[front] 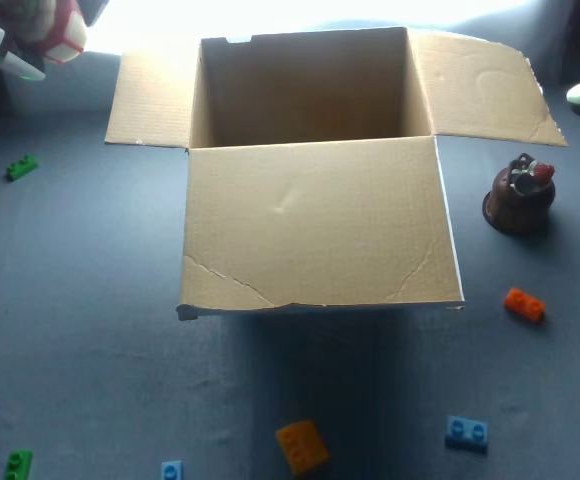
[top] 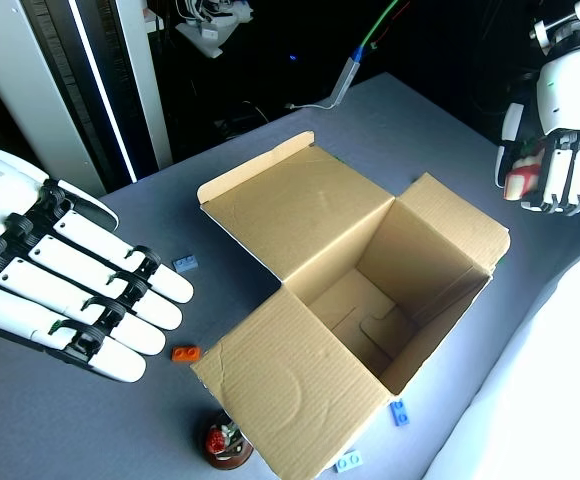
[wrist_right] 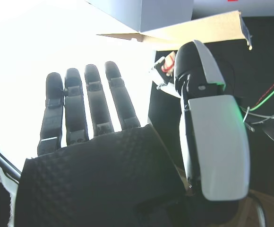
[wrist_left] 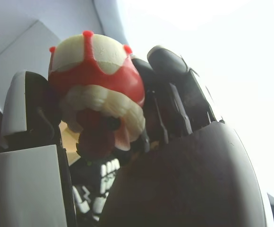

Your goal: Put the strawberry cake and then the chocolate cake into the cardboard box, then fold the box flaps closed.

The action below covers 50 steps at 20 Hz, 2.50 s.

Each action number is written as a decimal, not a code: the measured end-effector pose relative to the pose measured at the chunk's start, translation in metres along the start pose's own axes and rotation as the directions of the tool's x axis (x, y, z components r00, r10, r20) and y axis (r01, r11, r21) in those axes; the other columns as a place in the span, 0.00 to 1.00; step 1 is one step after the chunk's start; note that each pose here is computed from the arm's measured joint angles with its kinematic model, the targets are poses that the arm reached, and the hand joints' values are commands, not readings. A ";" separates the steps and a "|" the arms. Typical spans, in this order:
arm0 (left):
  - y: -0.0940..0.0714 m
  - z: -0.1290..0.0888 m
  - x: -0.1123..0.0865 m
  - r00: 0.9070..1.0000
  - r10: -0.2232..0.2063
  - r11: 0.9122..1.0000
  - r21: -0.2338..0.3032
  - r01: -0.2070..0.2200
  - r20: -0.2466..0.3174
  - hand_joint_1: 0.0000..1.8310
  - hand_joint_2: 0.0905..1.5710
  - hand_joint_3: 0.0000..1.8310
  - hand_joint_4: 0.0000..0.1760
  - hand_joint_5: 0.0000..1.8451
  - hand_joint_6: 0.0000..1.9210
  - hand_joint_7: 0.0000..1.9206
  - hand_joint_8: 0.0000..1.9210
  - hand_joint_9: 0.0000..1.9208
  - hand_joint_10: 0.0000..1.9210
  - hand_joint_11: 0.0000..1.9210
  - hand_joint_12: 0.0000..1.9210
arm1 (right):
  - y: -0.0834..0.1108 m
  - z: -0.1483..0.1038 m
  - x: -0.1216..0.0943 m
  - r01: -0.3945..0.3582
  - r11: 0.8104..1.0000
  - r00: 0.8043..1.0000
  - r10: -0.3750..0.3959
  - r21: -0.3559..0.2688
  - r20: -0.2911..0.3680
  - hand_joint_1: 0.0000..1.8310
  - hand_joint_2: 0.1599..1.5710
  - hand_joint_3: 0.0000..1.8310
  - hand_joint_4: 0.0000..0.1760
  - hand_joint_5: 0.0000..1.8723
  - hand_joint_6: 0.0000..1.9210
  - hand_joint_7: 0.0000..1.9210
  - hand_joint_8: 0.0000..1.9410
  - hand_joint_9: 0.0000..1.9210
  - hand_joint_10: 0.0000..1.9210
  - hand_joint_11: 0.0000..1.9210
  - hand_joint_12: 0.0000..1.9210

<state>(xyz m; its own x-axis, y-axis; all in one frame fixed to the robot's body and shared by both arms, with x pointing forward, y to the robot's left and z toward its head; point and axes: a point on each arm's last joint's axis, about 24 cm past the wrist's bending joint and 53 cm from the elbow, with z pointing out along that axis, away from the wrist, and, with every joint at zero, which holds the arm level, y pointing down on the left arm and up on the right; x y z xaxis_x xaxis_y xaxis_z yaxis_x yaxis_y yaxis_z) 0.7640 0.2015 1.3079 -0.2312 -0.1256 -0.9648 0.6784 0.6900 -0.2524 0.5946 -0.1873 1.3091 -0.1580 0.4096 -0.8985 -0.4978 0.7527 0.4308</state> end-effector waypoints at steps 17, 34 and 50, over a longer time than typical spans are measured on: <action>-0.117 0.027 0.027 0.988 0.025 0.952 0.305 0.023 -0.153 0.71 0.83 0.00 0.00 0.34 0.74 0.29 0.88 0.31 0.91 0.21 1.00 | 0.000 0.000 0.000 0.000 1.000 1.000 0.000 0.000 0.001 0.17 0.71 0.00 0.00 0.11 0.00 0.10 0.00 0.09 0.01 0.00 0.18; -0.192 0.080 0.058 0.946 0.218 0.892 0.443 -0.093 -0.239 0.70 0.84 0.00 0.00 0.33 0.77 0.28 0.89 0.30 0.91 0.20 1.00 | 0.001 0.000 -0.001 0.000 1.000 1.000 0.000 -0.004 0.006 0.15 0.72 0.00 0.00 0.11 0.00 0.10 0.00 0.09 0.00 0.00 0.21; -0.166 0.113 0.080 0.910 0.305 0.906 0.379 -0.187 -0.281 0.53 0.65 0.00 0.00 0.28 0.10 0.30 0.10 0.24 0.38 0.13 0.72 | 0.003 0.000 -0.003 0.000 1.000 1.000 0.001 -0.010 0.014 0.11 0.74 0.00 0.00 0.08 0.00 0.07 0.00 0.06 0.00 0.00 0.12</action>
<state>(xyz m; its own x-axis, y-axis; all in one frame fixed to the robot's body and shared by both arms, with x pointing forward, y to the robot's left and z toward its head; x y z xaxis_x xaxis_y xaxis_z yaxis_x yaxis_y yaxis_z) 0.7124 -0.0035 1.2645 -0.1994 0.2963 -0.9340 0.9223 0.3787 -0.0768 0.5942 -0.1863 1.3130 -0.1463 0.4172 -0.8970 -0.5063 0.7474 0.4302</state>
